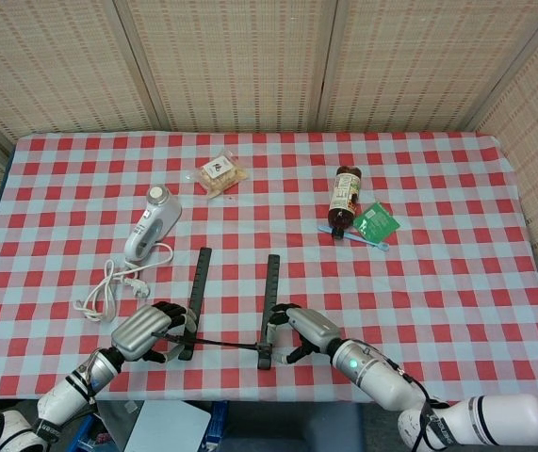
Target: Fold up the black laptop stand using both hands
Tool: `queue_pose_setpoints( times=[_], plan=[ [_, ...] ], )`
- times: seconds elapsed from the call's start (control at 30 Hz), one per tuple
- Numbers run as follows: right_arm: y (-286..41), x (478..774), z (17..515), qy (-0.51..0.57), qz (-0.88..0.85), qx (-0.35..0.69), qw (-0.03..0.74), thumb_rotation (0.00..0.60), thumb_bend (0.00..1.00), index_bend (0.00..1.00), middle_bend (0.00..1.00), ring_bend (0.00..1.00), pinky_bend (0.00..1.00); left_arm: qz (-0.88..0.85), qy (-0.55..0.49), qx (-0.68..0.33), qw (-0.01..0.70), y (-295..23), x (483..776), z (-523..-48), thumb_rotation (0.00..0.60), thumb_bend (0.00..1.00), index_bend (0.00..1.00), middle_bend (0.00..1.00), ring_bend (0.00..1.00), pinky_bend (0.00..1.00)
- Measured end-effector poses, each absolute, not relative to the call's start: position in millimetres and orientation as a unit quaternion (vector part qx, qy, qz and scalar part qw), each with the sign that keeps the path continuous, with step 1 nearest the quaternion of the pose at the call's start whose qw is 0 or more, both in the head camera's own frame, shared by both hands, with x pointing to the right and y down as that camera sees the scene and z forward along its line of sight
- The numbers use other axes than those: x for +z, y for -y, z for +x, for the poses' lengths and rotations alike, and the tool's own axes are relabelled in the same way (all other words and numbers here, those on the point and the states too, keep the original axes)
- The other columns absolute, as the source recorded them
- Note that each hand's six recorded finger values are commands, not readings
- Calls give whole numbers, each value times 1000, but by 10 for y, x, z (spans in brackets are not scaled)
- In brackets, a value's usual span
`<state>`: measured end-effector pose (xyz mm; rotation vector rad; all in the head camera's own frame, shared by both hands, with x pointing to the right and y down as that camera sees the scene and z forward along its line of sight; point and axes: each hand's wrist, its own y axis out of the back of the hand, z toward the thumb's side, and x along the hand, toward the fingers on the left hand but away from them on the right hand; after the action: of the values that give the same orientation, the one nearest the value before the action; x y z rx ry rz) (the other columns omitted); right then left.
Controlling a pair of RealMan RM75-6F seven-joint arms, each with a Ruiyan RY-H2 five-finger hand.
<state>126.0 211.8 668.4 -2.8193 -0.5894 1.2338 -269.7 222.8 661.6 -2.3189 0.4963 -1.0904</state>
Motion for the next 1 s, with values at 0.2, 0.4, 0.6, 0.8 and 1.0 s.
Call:
queue_pose_setpoints(
  times=[0.2,0.4,0.6,0.8,1.0],
  plan=[
    [-2136,6692,1241,185,-900,394,4,600,301,542,365,103,71,-857,-183,-403,262,-2227,6615,-2700,600,386,370,293,263,279],
    [-2150,6686,1223,185,-901,393,5,600,301,543,366,103,71,-858,-183,-402,263,-2227,6613,-2696,600,387,369,293,263,279],
    [-2160,6687,1219,184,-901,393,8,600,290,545,367,103,71,-858,-183,-401,263,-2224,6605,-2691,600,386,366,293,261,279],
    [-2112,6649,1259,193,-899,392,23,600,214,485,308,103,71,-858,-189,-400,263,-2216,6568,-2711,600,386,269,281,256,279],
    [-2056,6551,1258,201,-901,382,36,600,133,191,220,101,71,-859,-196,-392,264,-2213,6470,-2709,600,386,113,222,232,279]
  ],
)
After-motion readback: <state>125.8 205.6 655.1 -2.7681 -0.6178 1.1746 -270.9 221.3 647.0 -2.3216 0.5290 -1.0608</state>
